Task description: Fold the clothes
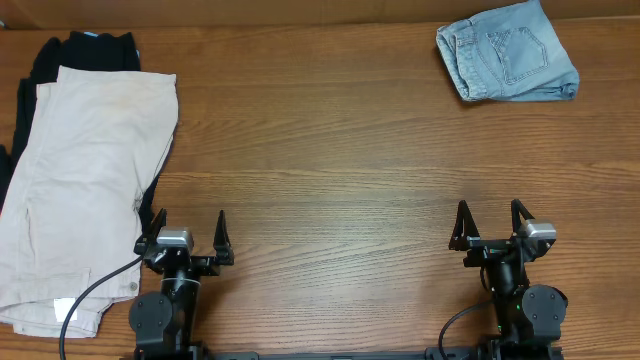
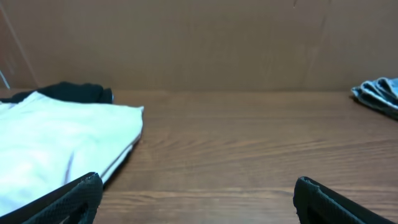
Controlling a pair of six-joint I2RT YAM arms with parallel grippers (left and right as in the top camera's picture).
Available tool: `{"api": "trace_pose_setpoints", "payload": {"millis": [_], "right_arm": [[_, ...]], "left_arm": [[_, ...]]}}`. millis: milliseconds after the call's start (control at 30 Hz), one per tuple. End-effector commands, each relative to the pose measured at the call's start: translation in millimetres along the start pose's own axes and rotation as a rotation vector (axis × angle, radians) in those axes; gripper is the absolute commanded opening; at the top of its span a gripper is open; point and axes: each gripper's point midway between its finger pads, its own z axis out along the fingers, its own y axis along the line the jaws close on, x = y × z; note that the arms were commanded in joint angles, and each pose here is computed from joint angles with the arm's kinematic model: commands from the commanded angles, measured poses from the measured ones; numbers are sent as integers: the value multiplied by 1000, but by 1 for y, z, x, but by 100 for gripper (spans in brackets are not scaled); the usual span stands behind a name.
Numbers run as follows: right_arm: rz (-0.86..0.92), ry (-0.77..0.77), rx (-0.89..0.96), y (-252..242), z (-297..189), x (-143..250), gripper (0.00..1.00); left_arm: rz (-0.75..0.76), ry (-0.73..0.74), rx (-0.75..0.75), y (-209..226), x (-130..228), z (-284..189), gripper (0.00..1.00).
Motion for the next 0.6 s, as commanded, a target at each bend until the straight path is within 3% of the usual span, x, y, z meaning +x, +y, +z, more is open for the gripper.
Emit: {"api": "trace_pose_setpoints", "payload": {"millis": [0,267,567], "right_arm": [[3,-1,-3,0,0,3,100],[7,-18,-18,3,0,-2,100],[62,-124,-137,29,-9,-48,100]], "left_arm": [[16,-52,20,-3,-12,-1,100],[32,-168,22,-5,-41,-4,100],[-61,-186,31,-6,-75,-7,100]]}}
